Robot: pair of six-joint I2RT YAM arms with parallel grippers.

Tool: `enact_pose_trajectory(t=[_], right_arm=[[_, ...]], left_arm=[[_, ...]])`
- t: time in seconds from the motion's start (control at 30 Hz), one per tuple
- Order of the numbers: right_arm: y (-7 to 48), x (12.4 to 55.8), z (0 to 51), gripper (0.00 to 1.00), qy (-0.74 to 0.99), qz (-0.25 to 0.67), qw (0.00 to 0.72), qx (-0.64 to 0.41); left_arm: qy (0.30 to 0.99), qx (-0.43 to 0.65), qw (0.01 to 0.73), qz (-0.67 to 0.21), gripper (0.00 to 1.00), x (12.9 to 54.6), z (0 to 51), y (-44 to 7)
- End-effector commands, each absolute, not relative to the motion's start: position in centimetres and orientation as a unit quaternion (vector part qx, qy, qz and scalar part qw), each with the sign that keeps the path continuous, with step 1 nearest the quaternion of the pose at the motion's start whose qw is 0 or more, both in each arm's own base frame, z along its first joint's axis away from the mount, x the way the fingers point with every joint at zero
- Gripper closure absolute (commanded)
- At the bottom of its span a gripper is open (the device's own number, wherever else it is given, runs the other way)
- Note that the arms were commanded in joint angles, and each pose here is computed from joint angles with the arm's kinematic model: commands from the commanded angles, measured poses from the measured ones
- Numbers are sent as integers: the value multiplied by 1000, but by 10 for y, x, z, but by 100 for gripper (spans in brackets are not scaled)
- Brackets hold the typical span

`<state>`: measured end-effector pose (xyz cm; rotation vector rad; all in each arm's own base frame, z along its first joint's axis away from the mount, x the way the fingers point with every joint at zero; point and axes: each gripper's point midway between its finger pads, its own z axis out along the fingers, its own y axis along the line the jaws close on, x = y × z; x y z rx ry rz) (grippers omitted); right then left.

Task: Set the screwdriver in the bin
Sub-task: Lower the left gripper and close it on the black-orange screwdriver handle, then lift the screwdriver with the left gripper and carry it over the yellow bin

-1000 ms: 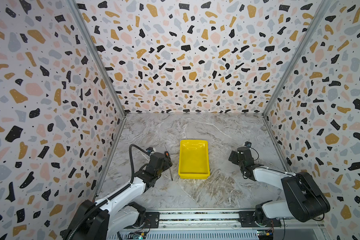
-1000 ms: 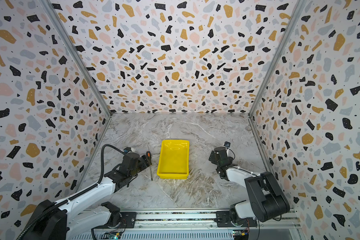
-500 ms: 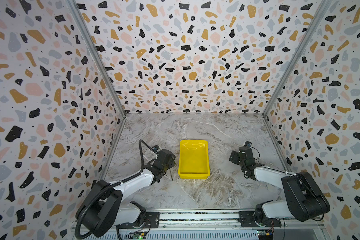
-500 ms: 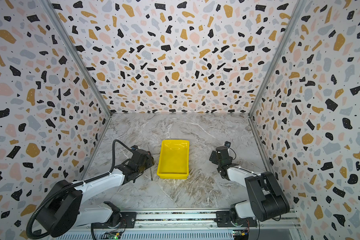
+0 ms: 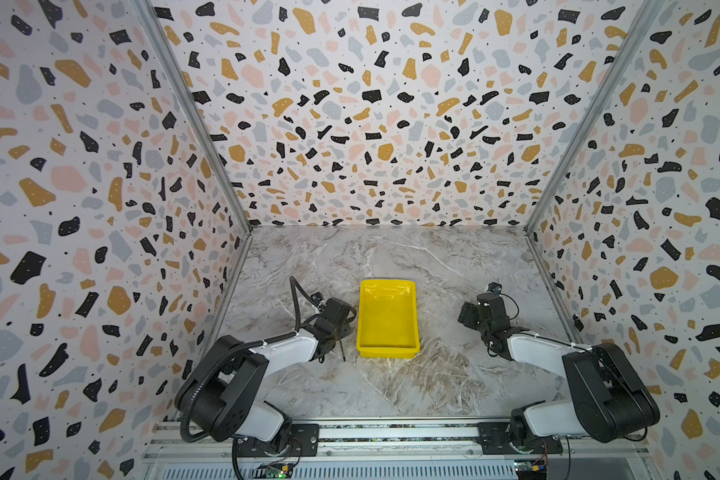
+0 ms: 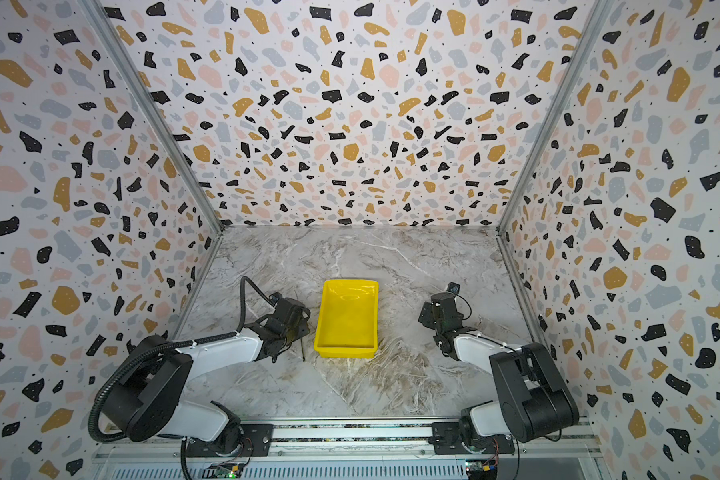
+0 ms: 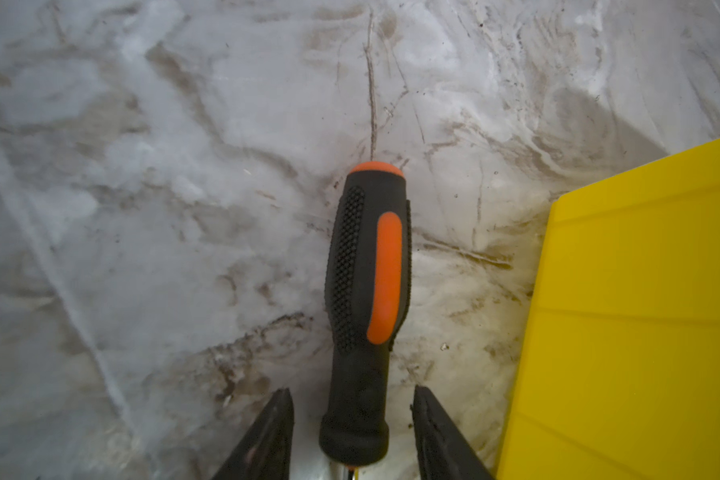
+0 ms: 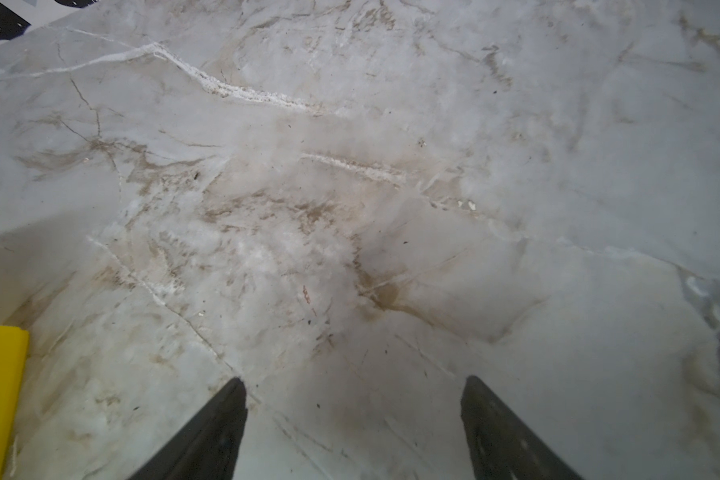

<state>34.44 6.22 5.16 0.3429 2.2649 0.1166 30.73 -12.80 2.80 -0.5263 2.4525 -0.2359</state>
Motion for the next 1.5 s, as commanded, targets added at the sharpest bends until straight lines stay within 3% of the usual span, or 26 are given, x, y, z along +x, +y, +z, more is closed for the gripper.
enact_pose_trajectory(t=[0.0, 0.23, 0.6, 0.67, 1.03, 1.33, 1.47], right_arm=[[66, 351, 59, 18, 899, 44, 417, 130], [68, 351, 61, 20, 898, 34, 421, 124], [68, 350, 62, 23, 896, 25, 425, 126], [68, 350, 62, 23, 896, 25, 426, 125], [70, 349, 62, 23, 896, 22, 427, 122], [72, 350, 62, 24, 896, 17, 428, 117], [73, 349, 62, 24, 896, 16, 428, 116]], left_arm=[[926, -195, 314, -75, 53, 314, 34, -127], [927, -196, 314, -64, 54, 314, 29, -124], [931, -182, 310, -57, 70, 313, 26, -124], [929, -185, 316, -55, 76, 313, 30, -122], [918, -180, 351, -24, 81, 310, 69, -104], [880, -202, 410, -131, 82, 309, 128, -119], [861, -210, 420, -193, 87, 306, 145, -135]])
